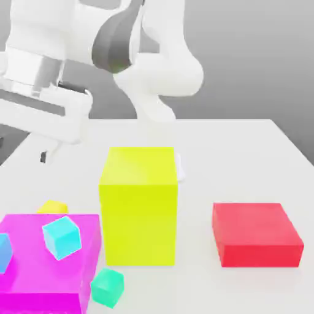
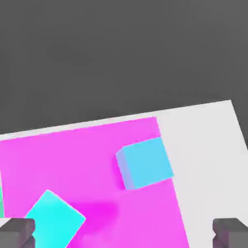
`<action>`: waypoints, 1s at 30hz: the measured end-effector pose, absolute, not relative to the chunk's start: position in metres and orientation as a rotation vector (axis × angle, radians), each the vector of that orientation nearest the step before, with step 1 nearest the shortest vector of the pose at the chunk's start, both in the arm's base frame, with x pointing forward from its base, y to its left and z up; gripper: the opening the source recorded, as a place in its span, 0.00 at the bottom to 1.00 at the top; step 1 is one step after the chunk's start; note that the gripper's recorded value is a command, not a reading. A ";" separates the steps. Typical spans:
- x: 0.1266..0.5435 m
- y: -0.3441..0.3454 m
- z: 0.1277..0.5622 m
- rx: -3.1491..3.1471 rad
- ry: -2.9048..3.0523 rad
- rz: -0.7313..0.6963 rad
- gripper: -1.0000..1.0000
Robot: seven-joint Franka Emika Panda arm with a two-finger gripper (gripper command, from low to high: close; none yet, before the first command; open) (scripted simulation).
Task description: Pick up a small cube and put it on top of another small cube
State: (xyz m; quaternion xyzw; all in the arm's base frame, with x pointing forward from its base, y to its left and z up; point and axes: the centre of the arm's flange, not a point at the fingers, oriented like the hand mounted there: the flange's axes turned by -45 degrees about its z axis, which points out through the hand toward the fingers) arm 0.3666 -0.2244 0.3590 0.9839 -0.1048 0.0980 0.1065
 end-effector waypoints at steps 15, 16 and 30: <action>0.236 -0.271 0.204 3.087 -0.520 0.008 0.50; 0.234 -0.271 0.199 3.091 -0.526 0.008 0.50; 0.232 -0.270 0.135 3.097 -0.521 0.004 0.00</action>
